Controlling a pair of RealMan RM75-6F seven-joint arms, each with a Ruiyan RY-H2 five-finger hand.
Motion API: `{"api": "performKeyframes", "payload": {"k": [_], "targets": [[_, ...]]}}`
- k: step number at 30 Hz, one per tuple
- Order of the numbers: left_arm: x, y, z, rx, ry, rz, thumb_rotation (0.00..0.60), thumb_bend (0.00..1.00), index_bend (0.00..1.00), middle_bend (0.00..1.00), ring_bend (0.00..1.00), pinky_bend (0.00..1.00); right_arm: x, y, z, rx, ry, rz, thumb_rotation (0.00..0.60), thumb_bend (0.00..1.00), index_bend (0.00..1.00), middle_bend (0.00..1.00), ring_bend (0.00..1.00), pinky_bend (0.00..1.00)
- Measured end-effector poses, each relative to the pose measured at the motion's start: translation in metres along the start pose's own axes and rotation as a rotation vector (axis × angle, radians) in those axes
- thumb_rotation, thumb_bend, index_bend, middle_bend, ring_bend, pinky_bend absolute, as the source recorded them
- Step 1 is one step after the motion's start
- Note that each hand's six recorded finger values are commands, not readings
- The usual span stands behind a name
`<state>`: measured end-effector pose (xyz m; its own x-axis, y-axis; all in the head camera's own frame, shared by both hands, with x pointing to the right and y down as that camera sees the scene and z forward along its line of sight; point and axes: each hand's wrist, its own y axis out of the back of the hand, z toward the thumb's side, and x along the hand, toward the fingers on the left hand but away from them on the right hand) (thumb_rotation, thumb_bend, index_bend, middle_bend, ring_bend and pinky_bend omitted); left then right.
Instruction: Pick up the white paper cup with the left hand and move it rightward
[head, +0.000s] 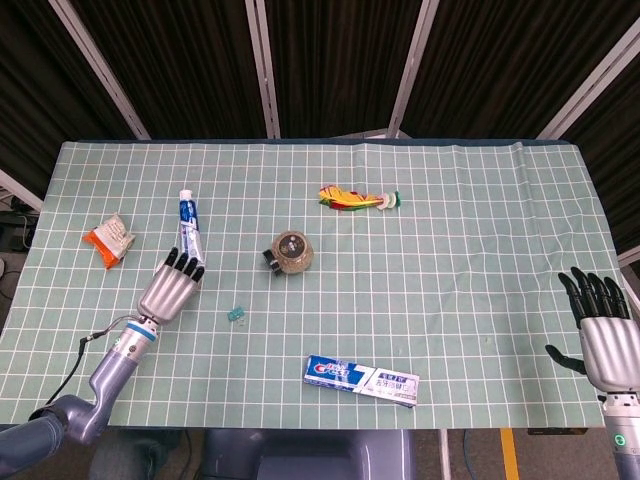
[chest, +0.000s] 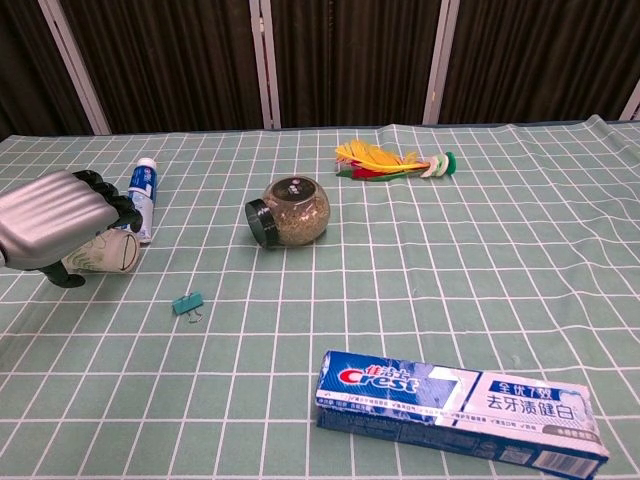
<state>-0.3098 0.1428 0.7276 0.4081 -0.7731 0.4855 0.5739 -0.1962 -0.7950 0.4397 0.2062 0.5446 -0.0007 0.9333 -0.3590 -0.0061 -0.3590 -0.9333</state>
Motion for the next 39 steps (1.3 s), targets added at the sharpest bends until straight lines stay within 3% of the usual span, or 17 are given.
{"api": "performKeyframes", "payload": {"k": [11, 14, 19, 23, 29, 39], "targets": [[0.008, -0.003, 0.007, 0.065, 0.015, 0.012, 0.600, 0.00, 0.45, 0.42, 0.38, 0.46, -0.001, 0.000, -0.002, -0.003, -0.003, -0.001, 0.600, 0.00, 0.00, 0.00, 0.00, 0.00], [0.008, -0.004, 0.008, 0.063, 0.020, 0.010, 0.600, 0.00, 0.47, 0.45, 0.40, 0.48, -0.001, 0.000, -0.003, -0.004, -0.004, 0.001, 0.600, 0.00, 0.00, 0.00, 0.00, 0.00], [0.008, 0.002, 0.003, -0.001, 0.041, 0.030, 0.600, 0.00, 0.48, 0.44, 0.40, 0.48, -0.001, 0.000, -0.002, -0.003, -0.002, -0.001, 0.600, 0.00, 0.00, 0.00, 0.00, 0.00], [0.007, 0.014, -0.004, -0.124, 0.067, 0.064, 0.600, 0.00, 0.48, 0.43, 0.39, 0.48, 0.000, 0.001, -0.002, -0.005, -0.004, -0.002, 0.600, 0.00, 0.00, 0.00, 0.00, 0.00], [0.003, 0.037, -0.018, -0.457, 0.106, 0.122, 0.600, 0.00, 0.49, 0.43, 0.39, 0.48, 0.000, 0.001, -0.001, -0.004, 0.000, -0.004, 0.600, 0.00, 0.00, 0.00, 0.00, 0.00], [-0.006, 0.054, -0.034, -1.356, 0.113, 0.173, 0.600, 0.00, 0.50, 0.43, 0.39, 0.48, 0.000, 0.001, 0.000, -0.003, 0.002, 0.000, 0.600, 0.00, 0.00, 0.00, 0.00, 0.00]]}}
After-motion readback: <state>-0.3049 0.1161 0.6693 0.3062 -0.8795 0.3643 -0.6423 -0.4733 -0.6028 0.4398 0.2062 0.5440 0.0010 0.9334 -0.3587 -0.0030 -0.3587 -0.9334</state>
